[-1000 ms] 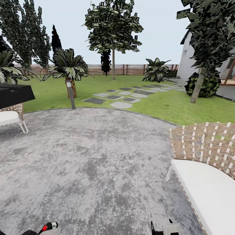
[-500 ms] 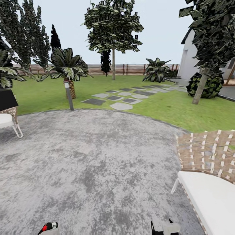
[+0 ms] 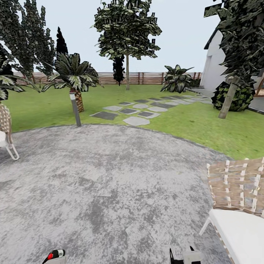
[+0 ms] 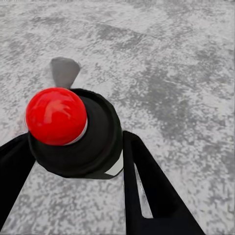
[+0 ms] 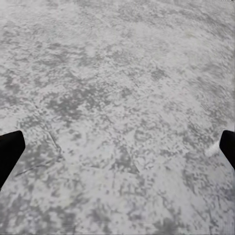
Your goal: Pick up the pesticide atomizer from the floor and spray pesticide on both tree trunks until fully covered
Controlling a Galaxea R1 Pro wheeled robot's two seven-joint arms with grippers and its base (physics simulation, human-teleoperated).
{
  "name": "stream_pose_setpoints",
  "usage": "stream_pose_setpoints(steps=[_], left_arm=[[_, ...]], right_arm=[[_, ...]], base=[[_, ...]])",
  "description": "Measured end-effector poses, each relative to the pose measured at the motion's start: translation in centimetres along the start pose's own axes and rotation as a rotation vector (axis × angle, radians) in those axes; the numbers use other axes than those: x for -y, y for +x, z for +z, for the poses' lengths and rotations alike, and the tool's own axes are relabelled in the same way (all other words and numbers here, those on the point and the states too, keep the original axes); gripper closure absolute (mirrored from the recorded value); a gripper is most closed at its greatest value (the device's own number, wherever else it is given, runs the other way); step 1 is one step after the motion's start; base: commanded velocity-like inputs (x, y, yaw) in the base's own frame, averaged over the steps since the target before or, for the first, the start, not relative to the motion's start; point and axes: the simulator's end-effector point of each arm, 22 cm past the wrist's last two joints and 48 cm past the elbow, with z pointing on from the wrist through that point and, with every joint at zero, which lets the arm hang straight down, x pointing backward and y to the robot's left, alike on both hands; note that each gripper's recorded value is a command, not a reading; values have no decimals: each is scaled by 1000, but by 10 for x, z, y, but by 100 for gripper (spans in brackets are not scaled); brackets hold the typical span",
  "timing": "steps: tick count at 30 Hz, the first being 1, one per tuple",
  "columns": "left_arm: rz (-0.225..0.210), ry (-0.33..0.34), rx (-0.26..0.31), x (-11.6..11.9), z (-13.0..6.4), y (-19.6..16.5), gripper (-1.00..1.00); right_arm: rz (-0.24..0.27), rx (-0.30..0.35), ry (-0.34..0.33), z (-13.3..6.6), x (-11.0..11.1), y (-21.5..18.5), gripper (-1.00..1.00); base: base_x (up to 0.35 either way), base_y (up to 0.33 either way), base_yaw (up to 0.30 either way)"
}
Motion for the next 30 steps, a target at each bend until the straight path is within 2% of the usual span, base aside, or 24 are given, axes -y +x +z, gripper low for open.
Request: stream_pose_setpoints(steps=[30], left_arm=[[-1,-1,0,0,0,0,100]], right_arm=[[0,-1,0,0,0,0,-100]], base=[[339,0,0]])
